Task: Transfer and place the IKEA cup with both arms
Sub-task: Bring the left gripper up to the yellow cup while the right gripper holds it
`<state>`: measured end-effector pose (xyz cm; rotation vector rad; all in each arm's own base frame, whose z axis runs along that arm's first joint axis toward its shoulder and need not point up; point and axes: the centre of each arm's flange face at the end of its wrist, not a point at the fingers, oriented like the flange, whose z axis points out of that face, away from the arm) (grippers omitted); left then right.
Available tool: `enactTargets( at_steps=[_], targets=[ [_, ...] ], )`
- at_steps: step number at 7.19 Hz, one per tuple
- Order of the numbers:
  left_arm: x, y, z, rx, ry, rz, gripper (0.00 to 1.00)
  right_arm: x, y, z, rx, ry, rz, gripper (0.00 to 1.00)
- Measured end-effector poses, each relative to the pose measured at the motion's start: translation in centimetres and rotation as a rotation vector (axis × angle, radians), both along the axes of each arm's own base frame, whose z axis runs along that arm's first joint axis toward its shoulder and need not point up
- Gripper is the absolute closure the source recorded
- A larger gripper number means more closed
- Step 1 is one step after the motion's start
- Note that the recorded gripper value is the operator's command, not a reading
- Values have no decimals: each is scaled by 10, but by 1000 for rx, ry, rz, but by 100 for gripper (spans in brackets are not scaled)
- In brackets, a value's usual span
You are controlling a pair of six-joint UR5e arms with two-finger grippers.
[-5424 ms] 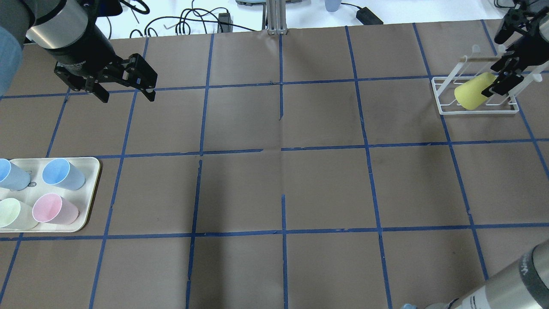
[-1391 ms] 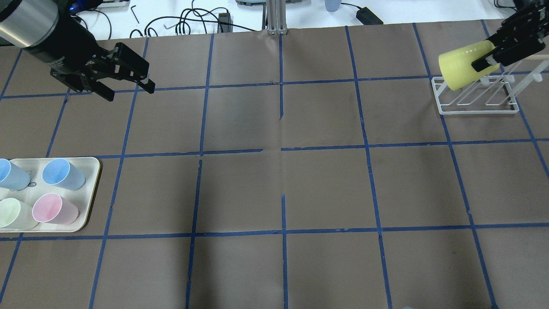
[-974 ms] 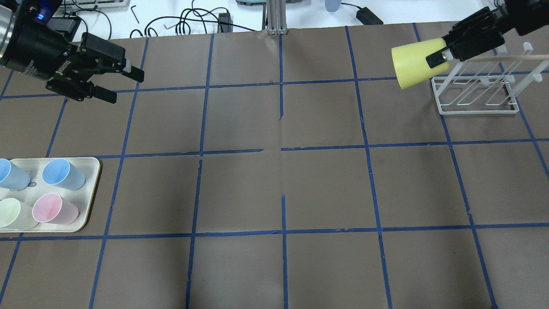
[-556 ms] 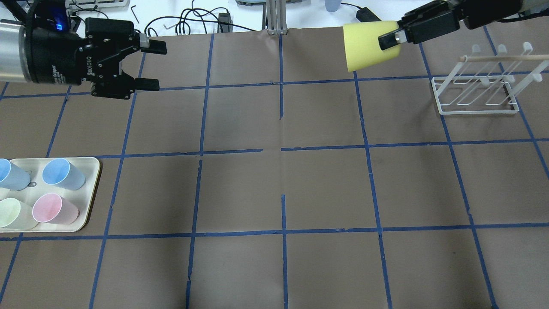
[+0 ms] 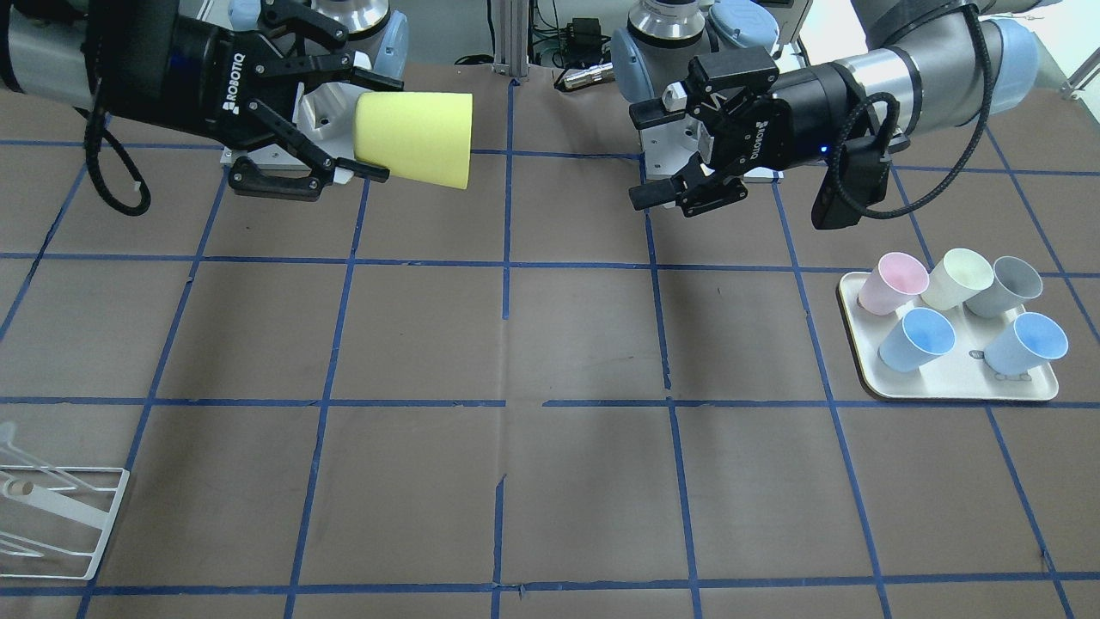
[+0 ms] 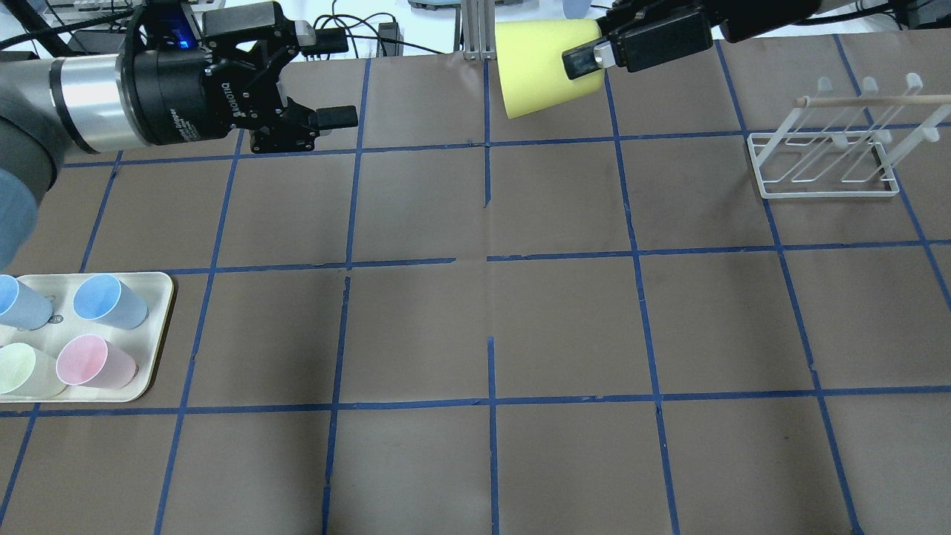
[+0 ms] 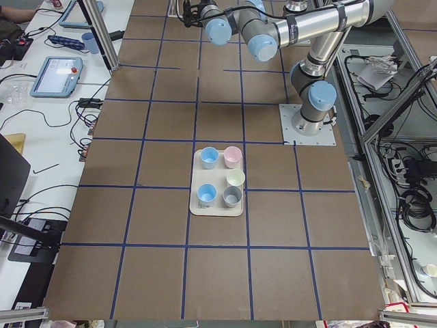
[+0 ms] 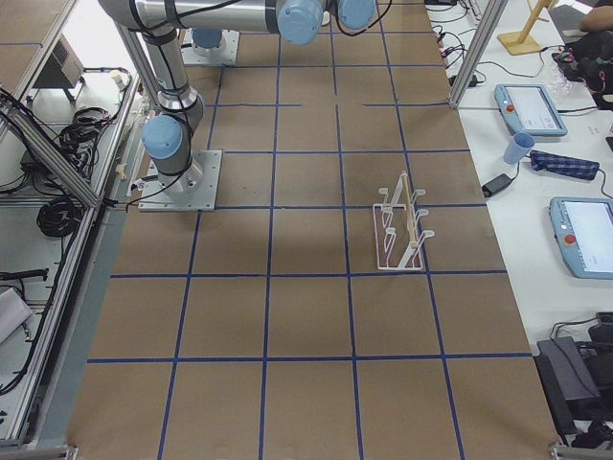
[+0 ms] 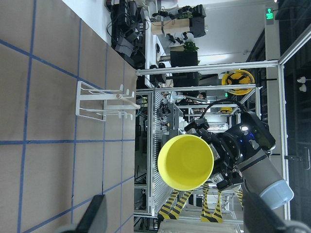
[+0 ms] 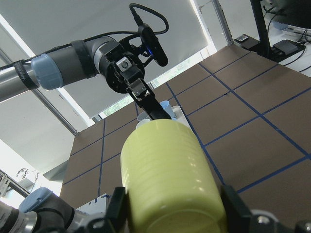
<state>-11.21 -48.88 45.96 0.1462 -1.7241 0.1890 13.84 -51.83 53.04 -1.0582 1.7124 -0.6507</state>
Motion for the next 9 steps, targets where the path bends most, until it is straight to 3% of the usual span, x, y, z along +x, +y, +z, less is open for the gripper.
enactTargets(
  at_steps=[5,9],
  targets=[
    [-51,-1,-13,-50,48,-95,0,27,8,6,-3,-30,29,87],
    [-76,9,-25,29,121,-123,0,28,7,8,-6,-47,21,84]
  ],
)
